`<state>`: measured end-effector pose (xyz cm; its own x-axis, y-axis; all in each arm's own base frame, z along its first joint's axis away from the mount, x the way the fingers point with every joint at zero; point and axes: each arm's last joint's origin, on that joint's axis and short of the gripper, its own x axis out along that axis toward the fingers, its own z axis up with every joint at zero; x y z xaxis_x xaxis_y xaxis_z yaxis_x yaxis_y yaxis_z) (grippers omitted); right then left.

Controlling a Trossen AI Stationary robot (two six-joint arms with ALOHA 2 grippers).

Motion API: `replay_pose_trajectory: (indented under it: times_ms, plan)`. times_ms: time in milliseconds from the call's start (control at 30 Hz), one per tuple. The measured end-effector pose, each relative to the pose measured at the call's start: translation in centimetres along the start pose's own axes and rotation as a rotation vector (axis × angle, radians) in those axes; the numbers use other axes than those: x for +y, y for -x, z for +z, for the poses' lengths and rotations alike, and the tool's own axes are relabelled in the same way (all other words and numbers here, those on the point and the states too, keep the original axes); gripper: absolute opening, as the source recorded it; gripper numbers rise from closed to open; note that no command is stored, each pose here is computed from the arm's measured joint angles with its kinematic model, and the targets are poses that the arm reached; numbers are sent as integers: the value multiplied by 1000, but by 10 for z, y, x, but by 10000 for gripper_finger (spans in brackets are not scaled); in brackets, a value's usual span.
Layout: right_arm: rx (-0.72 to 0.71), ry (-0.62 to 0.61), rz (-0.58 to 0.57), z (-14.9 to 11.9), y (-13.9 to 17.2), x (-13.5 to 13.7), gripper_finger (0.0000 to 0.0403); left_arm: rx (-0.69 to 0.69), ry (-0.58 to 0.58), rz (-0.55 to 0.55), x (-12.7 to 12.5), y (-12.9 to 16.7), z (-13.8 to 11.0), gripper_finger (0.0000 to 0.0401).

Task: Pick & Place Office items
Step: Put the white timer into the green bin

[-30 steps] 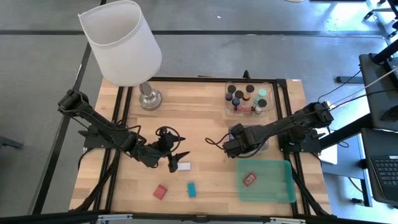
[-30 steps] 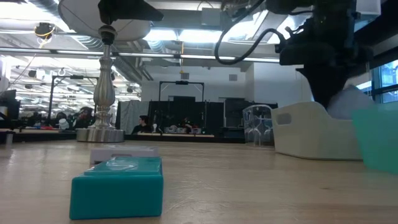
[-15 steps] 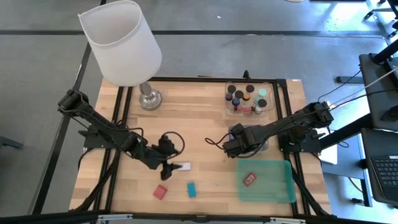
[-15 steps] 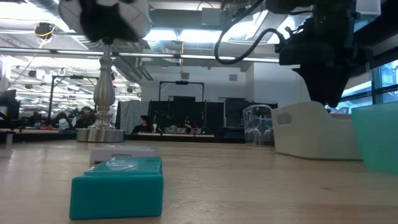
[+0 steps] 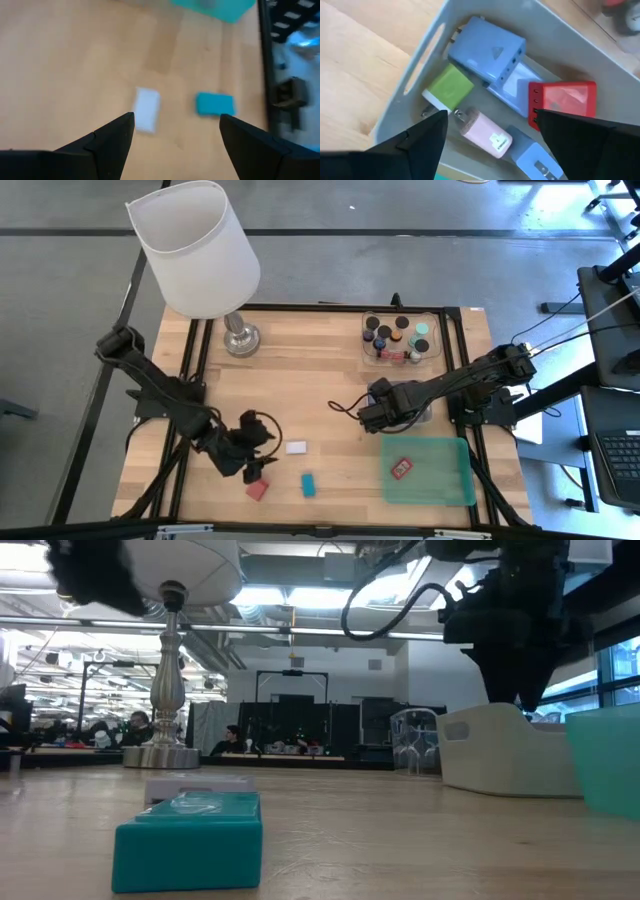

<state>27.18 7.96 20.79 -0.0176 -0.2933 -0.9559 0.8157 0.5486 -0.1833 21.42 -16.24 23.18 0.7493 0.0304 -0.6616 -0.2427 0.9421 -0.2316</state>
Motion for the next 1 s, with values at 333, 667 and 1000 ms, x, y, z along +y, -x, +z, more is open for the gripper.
replay_pose_trajectory:
  times_ms: [333,667,1000]
  plan:
    - [-12,11,57,5,-1,5,311,78,-329,89,-4,-52,-21,290]
    - [-19,24,76,6,-1,7,311,108,-300,146,4,-102,-32,290]
    - [-21,30,91,7,-1,8,311,220,-255,179,18,-133,-45,282]
